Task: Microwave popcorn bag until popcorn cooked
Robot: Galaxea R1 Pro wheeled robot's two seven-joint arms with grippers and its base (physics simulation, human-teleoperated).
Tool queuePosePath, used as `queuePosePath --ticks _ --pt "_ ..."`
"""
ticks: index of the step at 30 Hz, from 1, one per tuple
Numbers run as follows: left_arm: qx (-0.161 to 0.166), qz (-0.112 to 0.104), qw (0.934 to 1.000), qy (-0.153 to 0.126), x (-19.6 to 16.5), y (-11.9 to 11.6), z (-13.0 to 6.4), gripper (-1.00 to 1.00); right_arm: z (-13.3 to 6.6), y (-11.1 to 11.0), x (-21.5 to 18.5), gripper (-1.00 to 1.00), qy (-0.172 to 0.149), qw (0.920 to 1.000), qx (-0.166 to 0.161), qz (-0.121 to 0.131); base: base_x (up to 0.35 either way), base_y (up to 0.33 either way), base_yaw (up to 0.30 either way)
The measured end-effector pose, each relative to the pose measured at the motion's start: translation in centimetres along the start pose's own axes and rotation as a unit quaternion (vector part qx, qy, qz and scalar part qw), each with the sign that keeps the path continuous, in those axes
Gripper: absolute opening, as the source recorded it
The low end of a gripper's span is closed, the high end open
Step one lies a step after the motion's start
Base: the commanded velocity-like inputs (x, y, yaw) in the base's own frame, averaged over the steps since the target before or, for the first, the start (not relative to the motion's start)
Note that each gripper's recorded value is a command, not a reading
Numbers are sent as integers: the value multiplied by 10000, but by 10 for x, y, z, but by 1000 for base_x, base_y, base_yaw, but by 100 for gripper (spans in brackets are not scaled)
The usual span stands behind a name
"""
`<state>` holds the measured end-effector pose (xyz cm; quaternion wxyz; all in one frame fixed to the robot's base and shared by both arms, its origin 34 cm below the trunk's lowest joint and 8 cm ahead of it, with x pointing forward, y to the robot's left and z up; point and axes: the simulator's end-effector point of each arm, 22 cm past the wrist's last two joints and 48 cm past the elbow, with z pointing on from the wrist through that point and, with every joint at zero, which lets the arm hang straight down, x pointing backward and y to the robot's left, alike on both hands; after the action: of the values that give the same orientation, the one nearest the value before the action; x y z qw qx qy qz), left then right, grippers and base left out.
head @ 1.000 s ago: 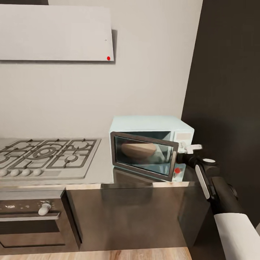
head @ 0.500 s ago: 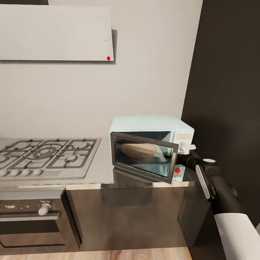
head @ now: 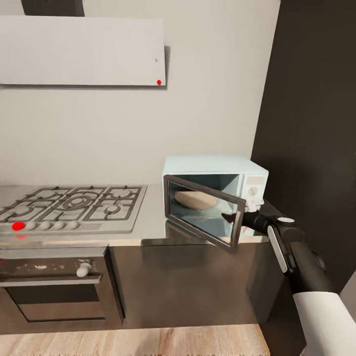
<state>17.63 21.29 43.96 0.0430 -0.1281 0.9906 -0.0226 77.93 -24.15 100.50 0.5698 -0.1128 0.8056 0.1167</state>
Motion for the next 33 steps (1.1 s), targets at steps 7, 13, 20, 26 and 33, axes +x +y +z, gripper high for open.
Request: queuePosePath --ticks 7,13,20,26,33 --pt "1 -1 10000 -1 0 0 0 100 -1 -2 0 100 10 10000 25 -8 -259 165 0" --pt "-2 -1 10000 -1 0 0 0 100 0 -1 1 100 17 10000 16 -20 -237 104 0" --pt "-2 4 10000 -4 0 1 0 100 0 0 0 100 14 10000 3 -21 -95 52 0" --pt "-3 2 10000 -4 0 1 0 100 0 1 0 100 12 10000 -1 -13 -4 2 0" --pt "-3 -11 10000 -2 0 0 0 100 0 0 0 100 13 10000 5 -15 -65 65 0"
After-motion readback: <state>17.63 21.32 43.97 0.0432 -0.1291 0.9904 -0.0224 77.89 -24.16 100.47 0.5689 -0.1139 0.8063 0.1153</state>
